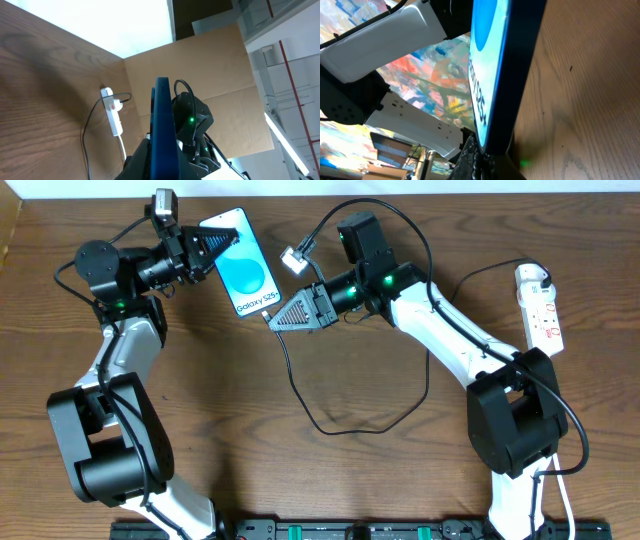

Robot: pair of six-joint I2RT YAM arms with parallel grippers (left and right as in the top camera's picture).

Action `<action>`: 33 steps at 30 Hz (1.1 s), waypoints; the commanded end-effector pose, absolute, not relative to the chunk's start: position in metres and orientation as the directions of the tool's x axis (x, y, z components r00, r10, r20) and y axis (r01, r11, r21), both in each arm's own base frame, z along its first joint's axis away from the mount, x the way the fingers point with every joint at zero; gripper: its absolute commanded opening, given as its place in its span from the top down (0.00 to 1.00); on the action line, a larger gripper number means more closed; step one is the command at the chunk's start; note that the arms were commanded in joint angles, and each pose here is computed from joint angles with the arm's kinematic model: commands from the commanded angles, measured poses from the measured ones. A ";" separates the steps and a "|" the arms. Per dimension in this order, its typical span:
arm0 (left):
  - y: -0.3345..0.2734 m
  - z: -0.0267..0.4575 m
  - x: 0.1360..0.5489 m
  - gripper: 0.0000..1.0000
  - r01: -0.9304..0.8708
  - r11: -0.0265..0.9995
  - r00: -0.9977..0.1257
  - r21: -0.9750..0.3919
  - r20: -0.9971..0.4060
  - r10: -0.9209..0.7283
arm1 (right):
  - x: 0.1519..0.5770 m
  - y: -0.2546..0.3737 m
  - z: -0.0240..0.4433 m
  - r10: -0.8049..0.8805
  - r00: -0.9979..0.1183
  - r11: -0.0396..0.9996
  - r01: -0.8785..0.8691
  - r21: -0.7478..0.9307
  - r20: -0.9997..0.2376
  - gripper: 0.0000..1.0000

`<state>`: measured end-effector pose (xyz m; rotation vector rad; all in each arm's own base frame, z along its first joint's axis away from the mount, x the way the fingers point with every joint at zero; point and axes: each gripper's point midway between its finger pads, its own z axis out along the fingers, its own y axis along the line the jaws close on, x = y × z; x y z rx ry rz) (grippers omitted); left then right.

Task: Plug charger to phone and switch on socket
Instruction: 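Align the connector with the smartphone's bottom port using the right gripper, then push the connector into the smartphone's port with the right gripper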

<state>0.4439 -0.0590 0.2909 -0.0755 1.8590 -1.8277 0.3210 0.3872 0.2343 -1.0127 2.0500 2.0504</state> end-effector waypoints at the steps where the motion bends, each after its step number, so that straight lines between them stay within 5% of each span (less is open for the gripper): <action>1: -0.060 0.309 0.440 0.93 0.362 0.095 -0.841 -0.927 -0.369 -0.395 | 0.317 0.389 0.238 -0.401 -0.779 -0.117 -0.478 0.870 -0.482 0.99; 33: -0.054 0.309 0.442 0.93 0.438 0.137 -0.796 -0.889 -0.454 -0.401 | 0.316 0.390 0.233 -0.409 -0.810 -0.076 -0.428 0.901 -0.420 0.99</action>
